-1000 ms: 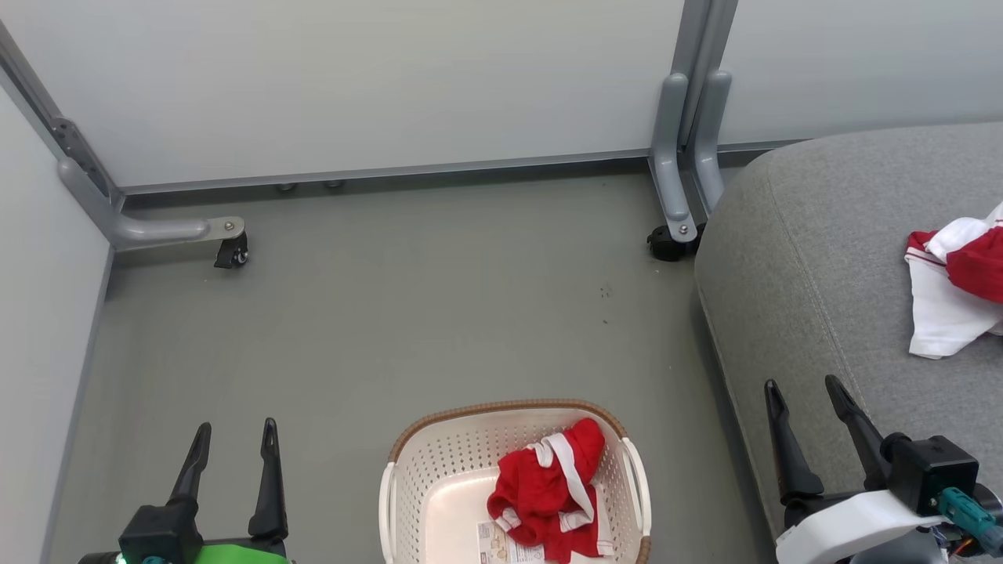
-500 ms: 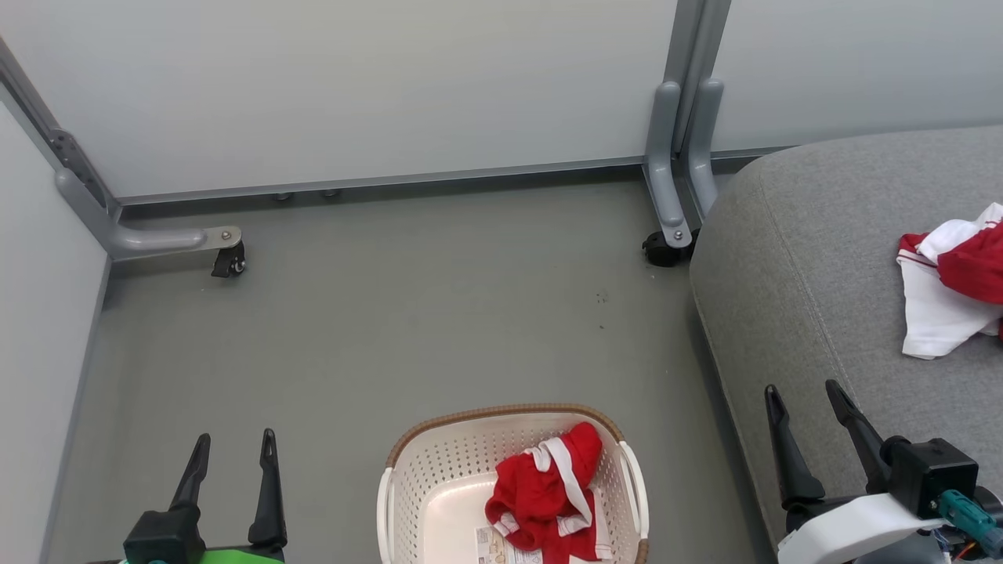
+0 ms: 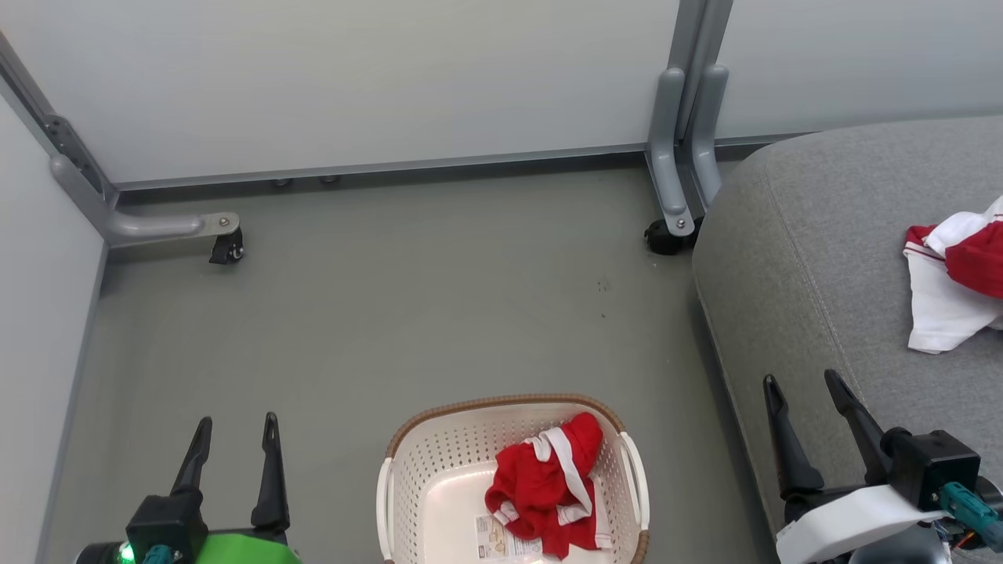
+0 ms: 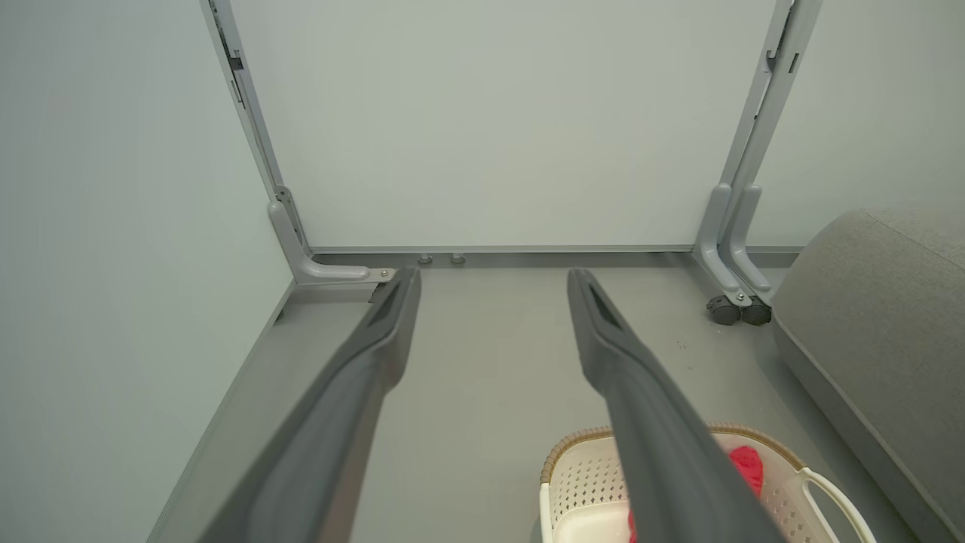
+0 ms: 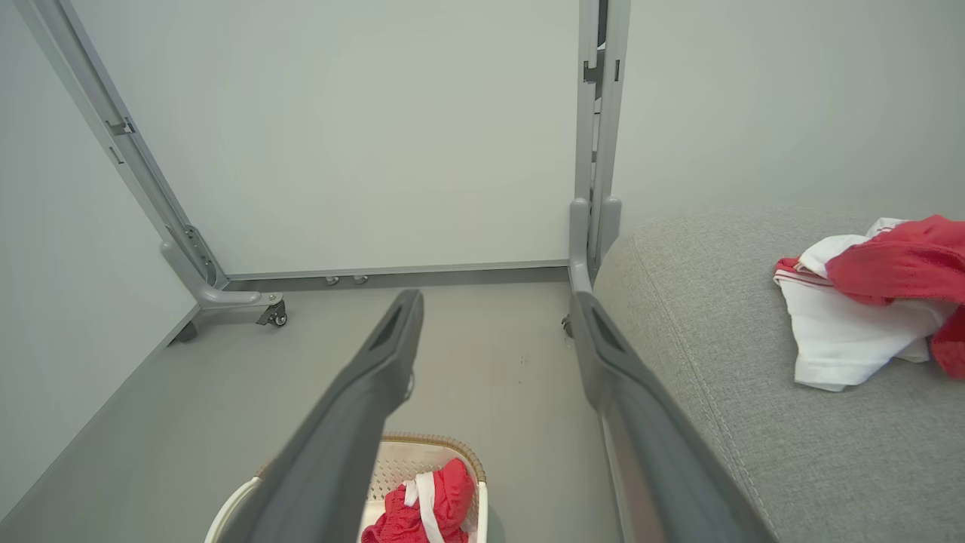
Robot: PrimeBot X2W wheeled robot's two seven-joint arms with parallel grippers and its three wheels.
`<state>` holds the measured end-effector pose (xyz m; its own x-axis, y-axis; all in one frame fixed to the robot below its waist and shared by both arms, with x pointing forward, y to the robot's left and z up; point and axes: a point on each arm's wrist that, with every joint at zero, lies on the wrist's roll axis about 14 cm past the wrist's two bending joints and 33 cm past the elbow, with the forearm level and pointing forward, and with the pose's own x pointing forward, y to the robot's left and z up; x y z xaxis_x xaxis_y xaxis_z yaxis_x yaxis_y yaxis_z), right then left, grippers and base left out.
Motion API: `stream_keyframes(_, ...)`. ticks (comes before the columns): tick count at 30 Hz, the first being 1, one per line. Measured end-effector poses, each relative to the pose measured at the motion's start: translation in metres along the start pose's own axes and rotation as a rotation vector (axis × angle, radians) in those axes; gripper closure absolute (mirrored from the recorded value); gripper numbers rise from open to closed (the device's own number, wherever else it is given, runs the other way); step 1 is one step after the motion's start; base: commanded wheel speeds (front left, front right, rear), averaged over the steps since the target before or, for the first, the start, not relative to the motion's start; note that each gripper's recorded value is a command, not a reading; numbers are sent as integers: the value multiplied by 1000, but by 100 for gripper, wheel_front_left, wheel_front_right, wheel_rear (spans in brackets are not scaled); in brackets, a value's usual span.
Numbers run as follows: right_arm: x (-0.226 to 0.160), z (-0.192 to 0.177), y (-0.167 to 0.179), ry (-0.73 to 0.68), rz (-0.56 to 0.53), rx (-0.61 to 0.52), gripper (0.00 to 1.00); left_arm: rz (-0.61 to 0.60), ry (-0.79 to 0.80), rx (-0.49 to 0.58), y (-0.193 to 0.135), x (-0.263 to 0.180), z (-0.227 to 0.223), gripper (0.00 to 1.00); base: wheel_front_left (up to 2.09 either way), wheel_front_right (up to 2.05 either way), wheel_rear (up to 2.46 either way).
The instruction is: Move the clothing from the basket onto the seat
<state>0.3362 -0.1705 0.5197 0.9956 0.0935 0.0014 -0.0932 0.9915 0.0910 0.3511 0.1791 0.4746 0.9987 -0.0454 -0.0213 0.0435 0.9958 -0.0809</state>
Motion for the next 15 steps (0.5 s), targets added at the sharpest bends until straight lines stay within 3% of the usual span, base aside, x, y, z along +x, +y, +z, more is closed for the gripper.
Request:
stream_keyframes(9,29,9,1,-37,13,-4,0,-162,-16,10,-50,48,4,0,0,0,0)
stream_keyframes(15,58,11,0,-67,20,-4,0,-314,55,30,-95,81,-24,0,0,0,0)
